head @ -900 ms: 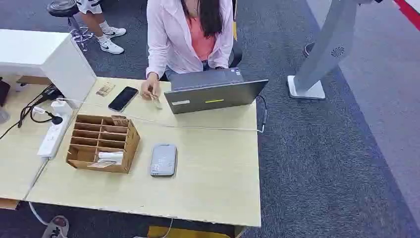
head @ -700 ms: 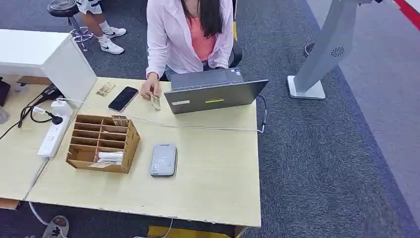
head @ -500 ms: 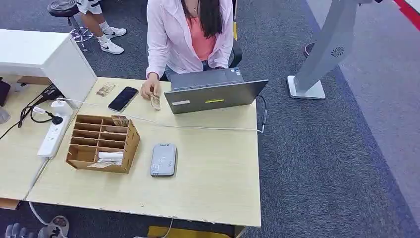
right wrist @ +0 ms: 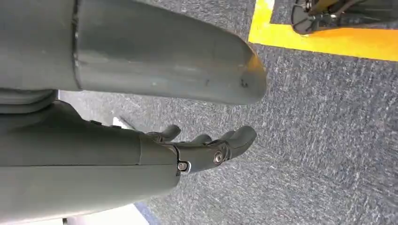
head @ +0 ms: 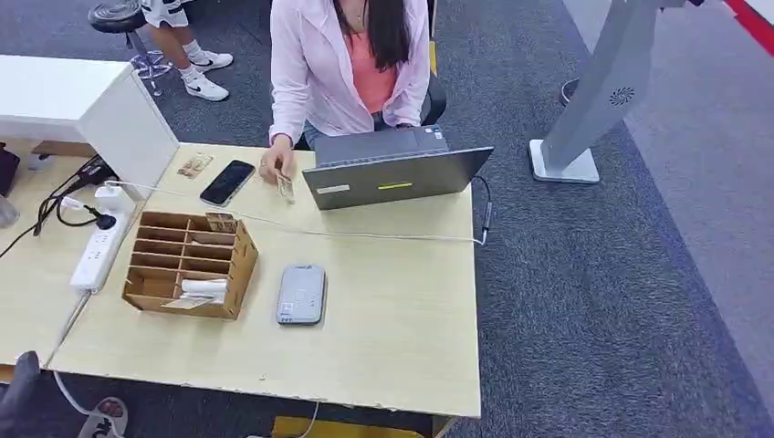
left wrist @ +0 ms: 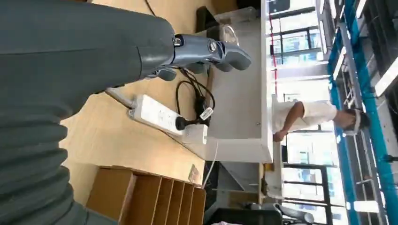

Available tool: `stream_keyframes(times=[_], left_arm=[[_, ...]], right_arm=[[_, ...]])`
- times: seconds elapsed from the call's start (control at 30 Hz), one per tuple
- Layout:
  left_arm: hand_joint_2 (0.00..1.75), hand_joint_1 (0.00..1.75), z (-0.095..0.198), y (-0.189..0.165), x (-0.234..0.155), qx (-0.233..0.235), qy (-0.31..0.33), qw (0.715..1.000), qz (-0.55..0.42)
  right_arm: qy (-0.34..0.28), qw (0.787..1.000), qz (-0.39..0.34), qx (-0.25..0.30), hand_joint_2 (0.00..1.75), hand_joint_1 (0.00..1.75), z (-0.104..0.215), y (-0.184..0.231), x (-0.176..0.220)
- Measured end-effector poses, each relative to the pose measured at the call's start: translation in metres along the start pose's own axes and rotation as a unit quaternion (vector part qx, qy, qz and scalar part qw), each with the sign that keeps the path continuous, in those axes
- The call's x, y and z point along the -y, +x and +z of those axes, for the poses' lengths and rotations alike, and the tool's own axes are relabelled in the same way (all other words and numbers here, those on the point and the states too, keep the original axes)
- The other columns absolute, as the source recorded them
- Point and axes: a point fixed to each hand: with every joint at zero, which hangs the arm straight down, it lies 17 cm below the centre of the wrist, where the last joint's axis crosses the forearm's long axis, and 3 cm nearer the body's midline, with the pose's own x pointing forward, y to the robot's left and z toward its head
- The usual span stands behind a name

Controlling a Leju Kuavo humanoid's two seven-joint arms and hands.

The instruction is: Pass the card to the sensor for recognition and then transmit it.

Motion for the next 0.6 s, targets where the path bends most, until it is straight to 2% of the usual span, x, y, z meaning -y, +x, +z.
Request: stream_keyframes(times=[0.33, 0.6], left_arm=[[1.75, 0.0, -0.079, 0.03, 0.062, 0.047, -0.052, 0.994, -0.088], [1.75, 0.0, -0.136, 0.062, 0.107, 0.095, -0.076, 0.977, -0.176]], right_arm=[[0.009, 0.999, 0.031, 0.007, 0.0, 0.0, 0.001, 0.004, -0.004], [0.019, 0.998, 0.061, 0.012, 0.0, 0.0, 0.002, 0.006, -0.011]])
